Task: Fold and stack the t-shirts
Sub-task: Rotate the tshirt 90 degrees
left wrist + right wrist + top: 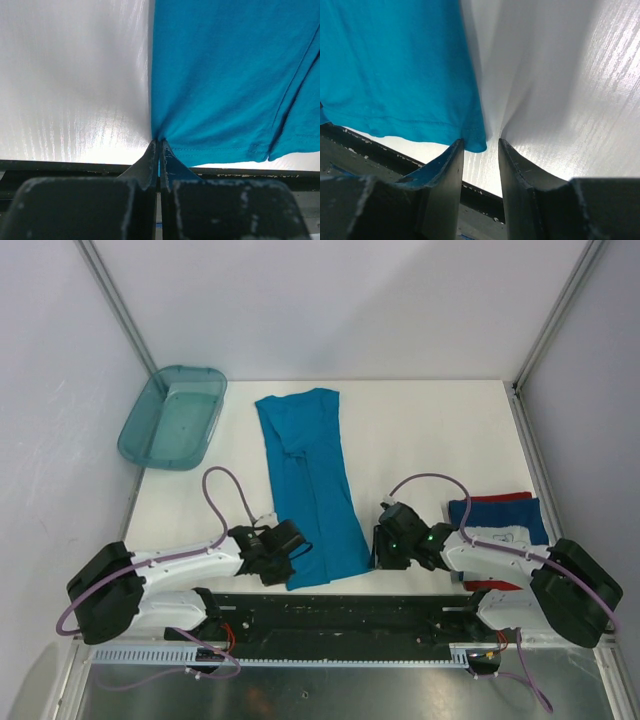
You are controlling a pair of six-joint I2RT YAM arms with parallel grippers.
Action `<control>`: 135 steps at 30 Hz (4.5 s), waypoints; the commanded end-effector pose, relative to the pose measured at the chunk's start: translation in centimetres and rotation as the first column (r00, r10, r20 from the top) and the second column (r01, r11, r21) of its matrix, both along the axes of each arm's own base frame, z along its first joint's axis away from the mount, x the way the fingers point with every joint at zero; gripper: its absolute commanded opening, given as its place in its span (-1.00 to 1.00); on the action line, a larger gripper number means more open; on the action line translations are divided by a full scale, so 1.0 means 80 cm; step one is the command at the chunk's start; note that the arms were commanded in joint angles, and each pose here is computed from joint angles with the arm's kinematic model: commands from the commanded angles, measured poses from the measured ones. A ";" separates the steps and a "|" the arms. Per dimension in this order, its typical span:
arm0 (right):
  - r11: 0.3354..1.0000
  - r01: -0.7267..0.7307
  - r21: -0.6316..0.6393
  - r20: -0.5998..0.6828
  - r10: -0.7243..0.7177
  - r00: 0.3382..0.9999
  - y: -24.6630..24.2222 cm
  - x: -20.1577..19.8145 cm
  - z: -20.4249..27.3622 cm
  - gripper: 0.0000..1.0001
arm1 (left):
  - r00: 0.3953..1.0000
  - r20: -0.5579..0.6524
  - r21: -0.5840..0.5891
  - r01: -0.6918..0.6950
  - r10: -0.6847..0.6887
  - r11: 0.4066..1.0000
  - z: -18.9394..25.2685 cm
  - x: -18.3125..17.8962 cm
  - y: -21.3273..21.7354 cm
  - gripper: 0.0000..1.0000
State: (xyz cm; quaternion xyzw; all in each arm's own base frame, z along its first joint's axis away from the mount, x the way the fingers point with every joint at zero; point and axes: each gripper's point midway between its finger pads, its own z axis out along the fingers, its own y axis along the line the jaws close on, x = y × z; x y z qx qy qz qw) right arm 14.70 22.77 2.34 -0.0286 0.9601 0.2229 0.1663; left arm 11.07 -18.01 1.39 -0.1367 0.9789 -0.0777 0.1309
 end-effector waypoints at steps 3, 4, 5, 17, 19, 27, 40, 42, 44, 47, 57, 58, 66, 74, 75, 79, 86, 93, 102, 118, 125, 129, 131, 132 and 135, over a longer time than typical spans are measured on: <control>1.000 0.014 0.020 0.024 -0.015 1.000 0.014 0.006 0.002 -0.48 | 1.000 -0.014 0.008 0.008 -0.007 1.000 -0.002 -0.008 0.010 -1.00; 1.000 0.007 0.021 0.019 -0.007 1.000 0.016 0.003 0.002 -0.64 | 1.000 -0.016 0.008 0.007 -0.007 1.000 -0.002 -0.008 0.011 -1.00; 1.000 -0.001 0.023 0.012 0.001 1.000 0.017 -0.001 0.003 -0.79 | 1.000 -0.017 0.007 0.008 -0.007 1.000 -0.002 -0.009 0.011 -1.00; 0.997 -0.078 -0.005 0.011 0.078 0.997 0.020 -0.039 0.015 -1.00 | 0.999 -0.028 -0.031 0.021 -0.021 0.999 0.003 -0.011 0.012 -0.99; 0.997 -0.074 -0.004 0.014 0.074 0.997 0.019 -0.037 0.017 -1.00 | 0.999 -0.032 -0.048 0.035 -0.036 0.998 0.006 -0.013 0.010 -0.83; 0.997 -0.071 0.010 0.024 0.071 0.997 0.022 -0.033 0.024 -1.00 | 0.999 -0.032 -0.090 0.014 -0.017 0.996 0.011 -0.021 0.017 -0.13; 0.998 -0.059 -0.027 0.132 0.062 0.989 0.016 -0.010 0.069 -0.29 | 0.999 -0.027 -0.085 0.021 -0.024 0.996 0.014 -0.017 0.015 -0.20; 0.998 -0.057 -0.010 0.194 0.058 0.979 0.021 0.007 0.097 -0.20 | 1.000 -0.007 -0.096 0.020 -0.021 0.995 0.019 -0.012 0.015 -0.20; 0.998 -0.049 0.030 0.251 0.039 0.967 0.033 0.035 0.122 -0.20 | 1.000 0.025 -0.104 0.011 -0.008 0.995 0.026 -0.001 0.018 -0.20; 0.990 -0.047 0.134 0.315 0.003 0.949 0.065 0.091 0.158 -0.24 | 0.997 0.072 -0.118 -0.030 0.038 0.993 0.038 0.022 0.028 -0.20; 0.944 -0.060 0.324 0.331 -0.054 0.942 0.177 0.266 0.158 -0.31 | 0.907 0.336 -0.167 -0.209 0.255 0.964 0.126 0.206 0.070 -0.16; 0.942 -0.053 0.333 0.319 -0.060 0.946 0.183 0.277 0.152 -0.32 | 0.898 0.341 -0.167 -0.232 0.277 0.958 0.128 0.231 0.076 -0.17; 0.923 0.004 0.386 0.250 -0.109 0.962 0.226 0.338 0.110 -0.31 | 0.872 0.390 -0.254 -0.207 0.296 0.945 0.133 0.409 0.072 -0.22; 0.932 0.052 0.358 0.177 -0.122 0.977 0.241 0.358 0.067 -0.32 | 0.894 0.377 -0.284 -0.137 0.242 0.949 0.084 0.496 0.053 -0.24; 0.933 0.056 0.354 0.174 -0.124 0.977 0.242 0.360 0.064 -0.32 | 0.896 0.368 -0.287 -0.144 0.248 0.947 0.075 0.502 0.055 -0.25; 0.934 0.071 0.349 0.169 -0.137 0.976 0.243 0.371 0.057 -0.31 | 0.903 0.335 -0.303 -0.167 0.269 0.938 0.050 0.521 0.064 -0.28; 0.934 0.088 0.346 0.145 -0.146 0.979 0.252 0.381 0.042 -0.31 | 0.911 0.298 -0.297 -0.196 0.286 0.934 0.022 0.526 0.073 -0.28; 0.939 0.104 0.329 0.137 -0.156 0.978 0.259 0.387 0.033 -0.34 | 0.917 0.284 -0.297 -0.194 0.280 0.935 0.013 0.524 0.074 -0.28; 0.938 0.121 0.325 0.149 -0.177 0.973 0.258 0.391 0.039 -0.72 | 0.918 0.282 -0.306 -0.188 0.278 0.933 0.013 0.526 0.077 -0.29; 0.961 0.195 0.196 0.226 -0.238 0.945 0.213 0.393 0.056 -1.00 | 0.917 0.282 -0.299 -0.197 0.283 0.934 0.012 0.528 0.093 -0.29; 0.966 0.183 0.181 0.217 -0.221 0.951 0.216 0.391 0.048 -0.99 | 0.918 0.293 -0.301 -0.177 0.268 0.937 0.020 0.530 0.092 -0.26; 0.970 0.158 0.183 0.233 -0.199 0.952 0.220 0.389 0.062 -0.68 | 0.914 0.331 -0.323 -0.122 0.233 0.938 0.044 0.538 0.085 -0.17; 0.972 0.140 0.188 0.244 -0.184 0.952 0.223 0.388 0.076 -0.51 | 0.908 0.361 -0.343 -0.085 0.215 0.935 0.065 0.544 0.079 -0.11; 0.973 0.129 0.191 0.251 -0.176 0.952 0.225 0.387 0.084 -0.45 | 0.904 0.376 -0.355 -0.063 0.204 0.933 0.077 0.546 0.075 -0.07; 0.974 0.104 0.202 0.269 -0.157 0.950 0.228 0.382 0.111 -0.34 | 0.887 0.428 -0.382 0.000 0.177 0.924 0.120 0.546 0.065 0.02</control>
